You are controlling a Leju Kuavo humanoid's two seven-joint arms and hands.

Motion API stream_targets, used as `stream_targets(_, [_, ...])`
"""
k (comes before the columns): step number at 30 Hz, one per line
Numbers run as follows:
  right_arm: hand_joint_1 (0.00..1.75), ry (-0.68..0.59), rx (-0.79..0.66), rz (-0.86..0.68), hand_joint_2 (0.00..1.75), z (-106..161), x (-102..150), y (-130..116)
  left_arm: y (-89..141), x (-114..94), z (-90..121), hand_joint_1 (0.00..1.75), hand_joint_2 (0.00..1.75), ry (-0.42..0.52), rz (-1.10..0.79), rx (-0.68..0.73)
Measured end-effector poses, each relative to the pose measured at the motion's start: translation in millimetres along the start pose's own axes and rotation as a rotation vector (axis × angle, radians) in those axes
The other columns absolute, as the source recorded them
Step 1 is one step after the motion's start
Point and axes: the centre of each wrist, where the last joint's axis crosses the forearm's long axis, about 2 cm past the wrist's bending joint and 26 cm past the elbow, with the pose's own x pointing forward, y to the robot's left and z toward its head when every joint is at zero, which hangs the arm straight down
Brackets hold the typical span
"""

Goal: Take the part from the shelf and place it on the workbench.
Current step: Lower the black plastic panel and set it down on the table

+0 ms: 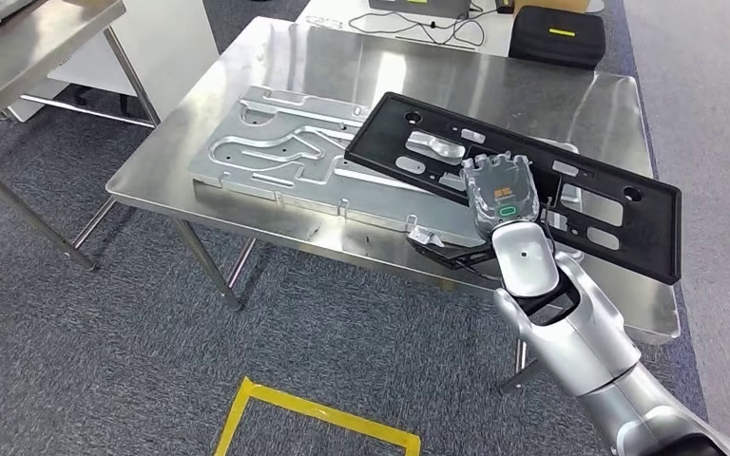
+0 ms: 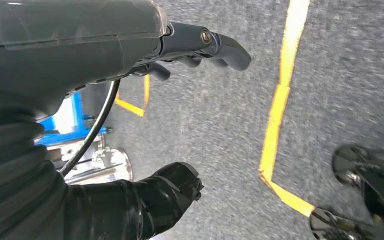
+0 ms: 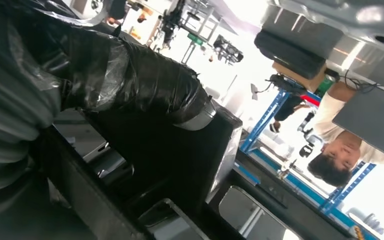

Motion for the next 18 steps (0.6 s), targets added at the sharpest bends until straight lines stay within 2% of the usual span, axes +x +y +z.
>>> stream_targets(18, [1.75, -0.015, 0.011, -0.006, 1.75, 1.3, 5.6, 2.4, -1.0, 3.6, 0.1, 0.0, 1.75, -0.007, 0.002, -0.004])
